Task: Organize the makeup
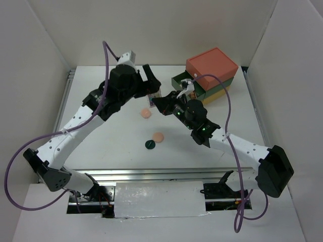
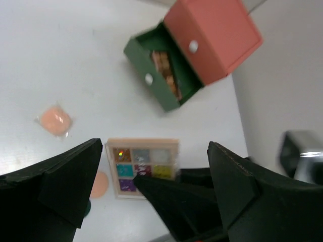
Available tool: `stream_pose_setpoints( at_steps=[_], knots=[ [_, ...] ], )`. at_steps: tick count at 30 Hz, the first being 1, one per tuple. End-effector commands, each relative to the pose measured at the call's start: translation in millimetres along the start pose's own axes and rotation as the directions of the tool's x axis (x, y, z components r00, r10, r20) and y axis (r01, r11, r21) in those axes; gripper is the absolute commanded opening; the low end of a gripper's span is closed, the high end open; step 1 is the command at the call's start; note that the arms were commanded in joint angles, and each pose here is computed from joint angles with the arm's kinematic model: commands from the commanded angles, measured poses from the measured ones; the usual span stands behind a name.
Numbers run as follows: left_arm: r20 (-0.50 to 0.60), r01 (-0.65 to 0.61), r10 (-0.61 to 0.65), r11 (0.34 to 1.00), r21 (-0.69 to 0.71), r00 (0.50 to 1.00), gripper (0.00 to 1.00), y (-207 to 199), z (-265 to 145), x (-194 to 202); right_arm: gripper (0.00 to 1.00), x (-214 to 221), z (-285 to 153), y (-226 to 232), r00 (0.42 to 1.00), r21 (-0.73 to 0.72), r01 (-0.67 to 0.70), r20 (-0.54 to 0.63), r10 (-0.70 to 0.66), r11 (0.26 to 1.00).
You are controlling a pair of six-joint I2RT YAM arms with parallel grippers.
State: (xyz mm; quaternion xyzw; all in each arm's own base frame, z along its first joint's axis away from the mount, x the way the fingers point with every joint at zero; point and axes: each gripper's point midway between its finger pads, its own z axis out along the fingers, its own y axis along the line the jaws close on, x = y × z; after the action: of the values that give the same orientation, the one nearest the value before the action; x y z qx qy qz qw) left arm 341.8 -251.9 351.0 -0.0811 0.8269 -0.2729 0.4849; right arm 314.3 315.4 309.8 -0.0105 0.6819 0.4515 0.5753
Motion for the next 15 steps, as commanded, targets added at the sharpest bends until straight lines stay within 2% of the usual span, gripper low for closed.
stream_pose_setpoints(
  at_steps=[1, 2, 5, 7, 10, 11, 13, 14, 15],
  knots=[
    [0.2, -0.025, 0.031, 0.999, -0.031, 0.979, 0.99, -17, -31, -77, 0.0, -29, -1, -6, 0.997, 0.034, 0.046, 0.058, -0.048, 0.998],
    [0.27, -0.007, 0.025, 0.998, -0.067, 0.963, 0.99, -15, -44, -102, 0.0, -32, -2, -19, 0.996, 0.072, 0.075, 0.048, -0.079, 0.995],
    [0.313, 0.029, 0.026, 0.985, -0.17, 0.949, 0.99, 10, -60, -112, 0.0, -46, 3, -43, 0.988, 0.155, 0.15, 0.018, -0.154, 0.977],
    [0.35, 0.049, 0.01, 0.986, -0.159, 0.937, 0.99, 17, -79, -116, 0.0, -66, 15, -65, 0.978, 0.227, 0.2, 0.006, -0.206, 0.953],
    [0.328, 0.038, 0.011, 0.989, -0.144, 0.945, 0.99, 35, -87, -90, 0.0, -93, 25, -112, 0.95, 0.379, 0.304, -0.047, -0.31, 0.874],
    [0.274, 0.012, 0.034, 0.986, -0.166, 0.961, 0.99, 50, -76, -65, 0.0, -101, 25, -125, 0.936, 0.42, 0.34, -0.063, -0.347, 0.841],
    [0.24, -0.006, 0.033, 0.994, -0.11, 0.97, 0.99, 51, -84, -48, 0.0, -116, 33, -148, 0.921, 0.47, 0.373, -0.081, -0.382, 0.8],
    [0.189, -0.026, 0.042, 0.996, -0.085, 0.981, 0.99, 56, -81, -28, 0.0, -112, 36, -168, 0.903, 0.498, 0.418, -0.136, -0.407, 0.76],
    [0.162, -0.036, 0.048, 0.996, -0.079, 0.986, 0.99, 59, -80, -18, 0.0, -119, 36, -165, 0.892, 0.5, 0.437, -0.139, -0.429, 0.747]
  ],
)
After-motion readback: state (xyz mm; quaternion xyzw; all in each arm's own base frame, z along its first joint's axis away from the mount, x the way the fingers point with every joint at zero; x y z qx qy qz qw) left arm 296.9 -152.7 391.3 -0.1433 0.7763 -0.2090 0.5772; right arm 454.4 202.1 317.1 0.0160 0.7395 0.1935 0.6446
